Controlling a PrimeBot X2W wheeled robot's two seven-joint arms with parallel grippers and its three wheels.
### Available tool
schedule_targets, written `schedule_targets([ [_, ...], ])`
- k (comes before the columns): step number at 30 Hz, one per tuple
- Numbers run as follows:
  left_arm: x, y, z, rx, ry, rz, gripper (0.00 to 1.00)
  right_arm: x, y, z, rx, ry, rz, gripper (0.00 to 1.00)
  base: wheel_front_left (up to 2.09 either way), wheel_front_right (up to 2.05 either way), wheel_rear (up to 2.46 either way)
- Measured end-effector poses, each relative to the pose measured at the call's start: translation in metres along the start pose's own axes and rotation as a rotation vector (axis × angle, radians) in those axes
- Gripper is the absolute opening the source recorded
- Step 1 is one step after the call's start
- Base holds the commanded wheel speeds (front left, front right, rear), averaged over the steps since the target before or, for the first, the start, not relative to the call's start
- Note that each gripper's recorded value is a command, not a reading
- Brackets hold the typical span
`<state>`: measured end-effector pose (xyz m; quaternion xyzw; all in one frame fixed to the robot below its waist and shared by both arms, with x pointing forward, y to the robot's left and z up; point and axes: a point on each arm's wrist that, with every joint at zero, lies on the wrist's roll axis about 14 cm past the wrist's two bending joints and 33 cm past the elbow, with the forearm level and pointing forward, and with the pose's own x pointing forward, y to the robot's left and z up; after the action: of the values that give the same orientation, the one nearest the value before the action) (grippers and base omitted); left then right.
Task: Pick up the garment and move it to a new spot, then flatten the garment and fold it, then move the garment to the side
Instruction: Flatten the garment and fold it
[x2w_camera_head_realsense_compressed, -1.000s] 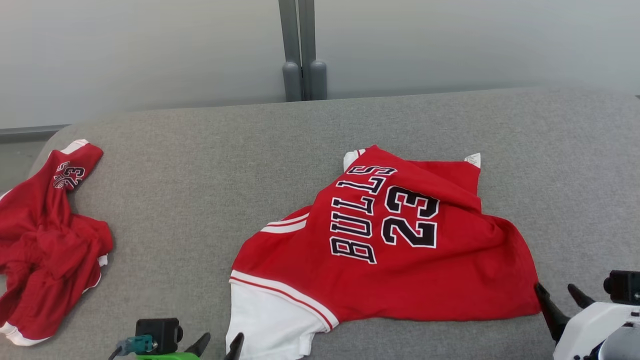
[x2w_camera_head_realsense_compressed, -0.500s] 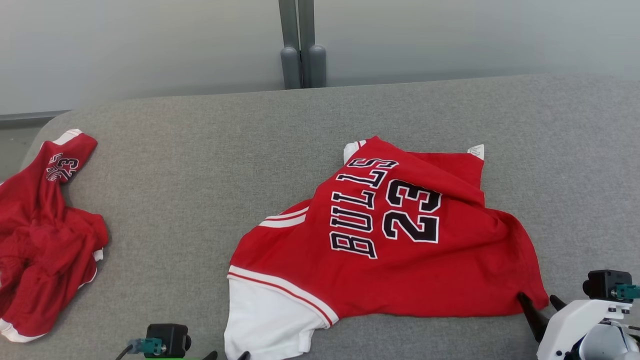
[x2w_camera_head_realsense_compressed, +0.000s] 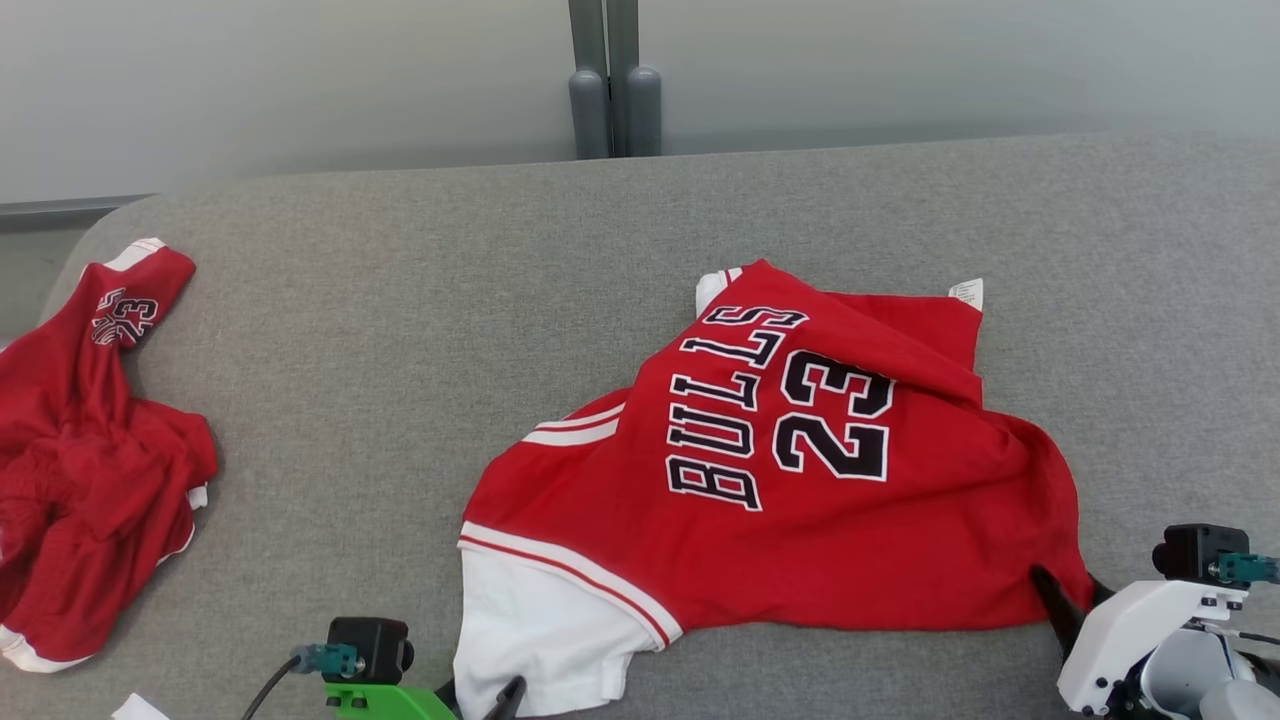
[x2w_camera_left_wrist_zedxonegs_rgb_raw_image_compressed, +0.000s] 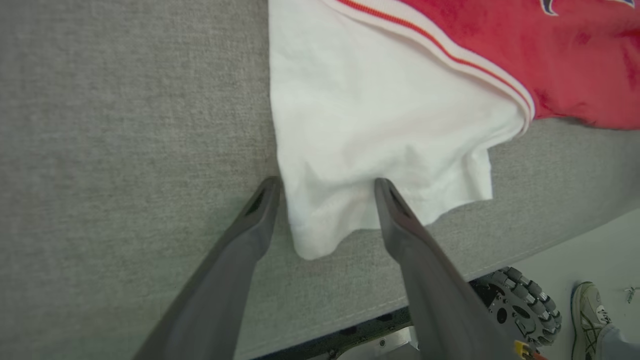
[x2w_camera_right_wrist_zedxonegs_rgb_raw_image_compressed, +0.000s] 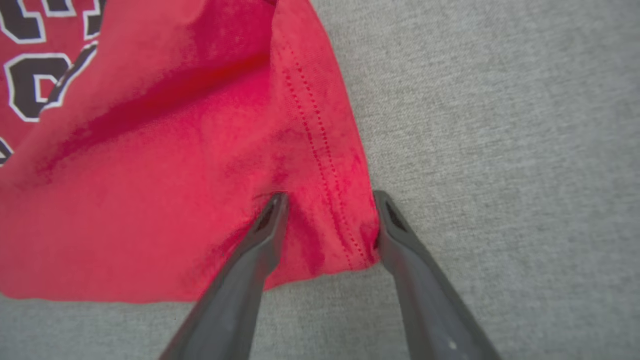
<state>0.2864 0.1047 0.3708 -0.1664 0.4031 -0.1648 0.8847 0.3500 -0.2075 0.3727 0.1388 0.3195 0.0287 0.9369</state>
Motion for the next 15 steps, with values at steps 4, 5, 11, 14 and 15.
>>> schedule_targets([
  [4,0.000,-0.002,0.003,0.012,-0.017,-0.012,0.00,0.001,0.000,0.001,0.018,-0.014,0.003,0.00,0.00,0.00,0.00],
  [5,-0.001,0.000,0.004,0.010,-0.028,-0.012,0.00,0.001,0.001,0.003,0.024,-0.025,0.007,0.00,0.00,0.00,0.00],
  [11,-0.011,0.000,0.022,-0.031,-0.133,-0.030,0.00,-0.004,0.009,0.023,0.054,-0.121,0.036,0.00,0.00,0.00,0.00],
  [14,-0.018,-0.004,0.041,-0.021,-0.212,-0.050,0.00,-0.009,0.017,0.046,0.055,-0.211,0.068,0.00,0.00,0.00,0.00],
  [15,-0.021,-0.004,0.050,-0.009,-0.242,-0.052,0.00,-0.011,0.019,0.056,0.047,-0.251,0.076,0.00,0.00,0.00,0.00],
])
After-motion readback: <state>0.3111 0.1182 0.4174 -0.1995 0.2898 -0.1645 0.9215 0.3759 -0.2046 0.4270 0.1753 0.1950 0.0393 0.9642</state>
